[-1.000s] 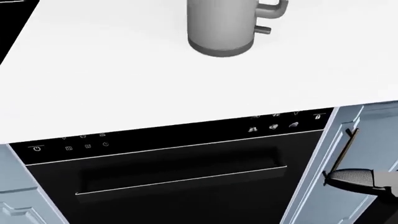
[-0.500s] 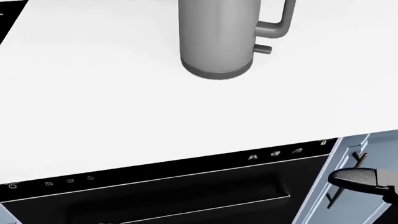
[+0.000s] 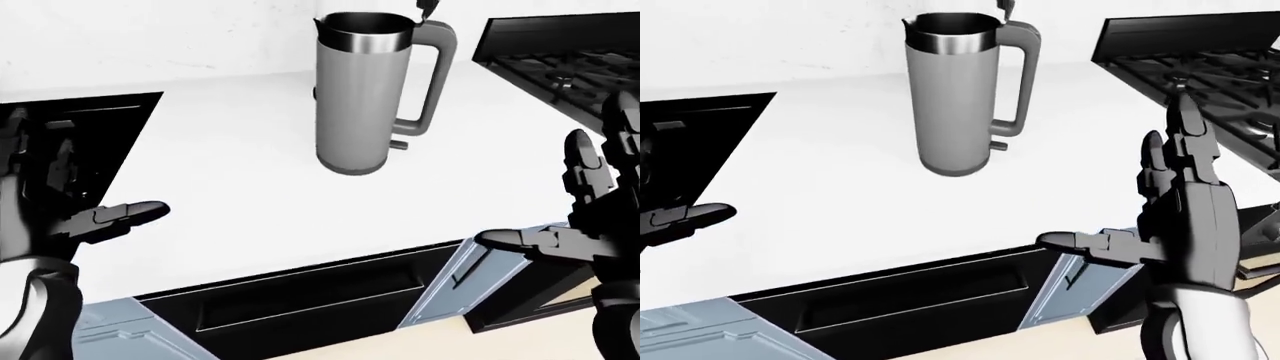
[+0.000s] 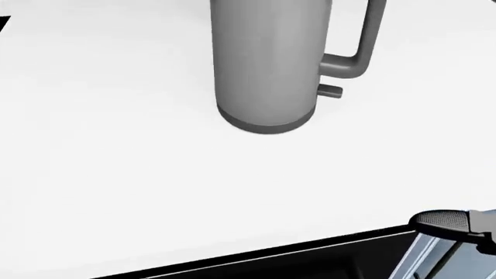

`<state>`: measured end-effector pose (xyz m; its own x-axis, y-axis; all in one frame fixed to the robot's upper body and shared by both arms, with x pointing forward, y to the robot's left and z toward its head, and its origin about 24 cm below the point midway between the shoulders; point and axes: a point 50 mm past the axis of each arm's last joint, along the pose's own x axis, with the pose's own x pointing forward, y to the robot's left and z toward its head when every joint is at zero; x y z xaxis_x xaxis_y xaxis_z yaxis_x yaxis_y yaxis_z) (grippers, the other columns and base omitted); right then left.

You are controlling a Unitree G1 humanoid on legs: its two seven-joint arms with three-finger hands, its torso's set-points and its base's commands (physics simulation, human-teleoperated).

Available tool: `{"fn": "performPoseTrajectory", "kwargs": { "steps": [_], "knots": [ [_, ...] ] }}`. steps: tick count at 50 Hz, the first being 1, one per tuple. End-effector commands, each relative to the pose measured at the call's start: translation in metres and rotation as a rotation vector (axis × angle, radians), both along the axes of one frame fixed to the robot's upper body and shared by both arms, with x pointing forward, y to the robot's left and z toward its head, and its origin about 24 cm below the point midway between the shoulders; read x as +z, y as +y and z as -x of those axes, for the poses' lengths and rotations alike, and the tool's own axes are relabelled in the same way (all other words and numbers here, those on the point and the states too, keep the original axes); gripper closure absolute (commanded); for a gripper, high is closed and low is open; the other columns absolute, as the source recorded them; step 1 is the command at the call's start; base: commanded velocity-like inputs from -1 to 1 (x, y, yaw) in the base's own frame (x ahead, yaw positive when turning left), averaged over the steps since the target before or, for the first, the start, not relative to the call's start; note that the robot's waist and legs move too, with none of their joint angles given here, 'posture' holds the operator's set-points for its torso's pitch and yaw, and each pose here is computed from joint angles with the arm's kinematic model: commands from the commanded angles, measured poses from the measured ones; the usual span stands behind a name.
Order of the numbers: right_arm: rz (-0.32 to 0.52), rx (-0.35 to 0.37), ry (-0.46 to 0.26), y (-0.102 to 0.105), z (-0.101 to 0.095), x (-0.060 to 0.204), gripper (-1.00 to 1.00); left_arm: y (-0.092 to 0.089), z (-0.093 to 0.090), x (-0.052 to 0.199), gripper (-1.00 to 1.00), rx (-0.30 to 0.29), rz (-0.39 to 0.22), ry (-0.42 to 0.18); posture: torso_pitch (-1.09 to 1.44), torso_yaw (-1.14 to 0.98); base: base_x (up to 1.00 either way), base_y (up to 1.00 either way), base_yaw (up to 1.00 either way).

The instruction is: Close the lid of the electric kettle.

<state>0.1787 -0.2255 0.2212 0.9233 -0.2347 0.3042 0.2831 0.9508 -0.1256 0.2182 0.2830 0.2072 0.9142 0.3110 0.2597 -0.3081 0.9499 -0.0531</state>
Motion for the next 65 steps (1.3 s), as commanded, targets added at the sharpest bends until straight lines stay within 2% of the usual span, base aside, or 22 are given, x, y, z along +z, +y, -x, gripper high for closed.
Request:
{"fn": "performPoseTrajectory", "kwargs": {
  "steps": [1, 65],
  "knots": [
    [0.018, 0.013, -0.066, 0.0031, 0.0037, 0.0095, -1.0, 0.0, 0.0053, 0.0152, -1.0, 0.016, -0.045, -0.082, 0.0, 0.0, 0.17, 0.0, 0.0],
    [0.029, 0.024, -0.077, 0.0056, 0.0019, 0.0145, -1.0, 0.0017, 0.0054, 0.014, -1.0, 0.019, -0.047, -0.081, 0.0, 0.0, 0.02, 0.0, 0.0]
  ]
}}
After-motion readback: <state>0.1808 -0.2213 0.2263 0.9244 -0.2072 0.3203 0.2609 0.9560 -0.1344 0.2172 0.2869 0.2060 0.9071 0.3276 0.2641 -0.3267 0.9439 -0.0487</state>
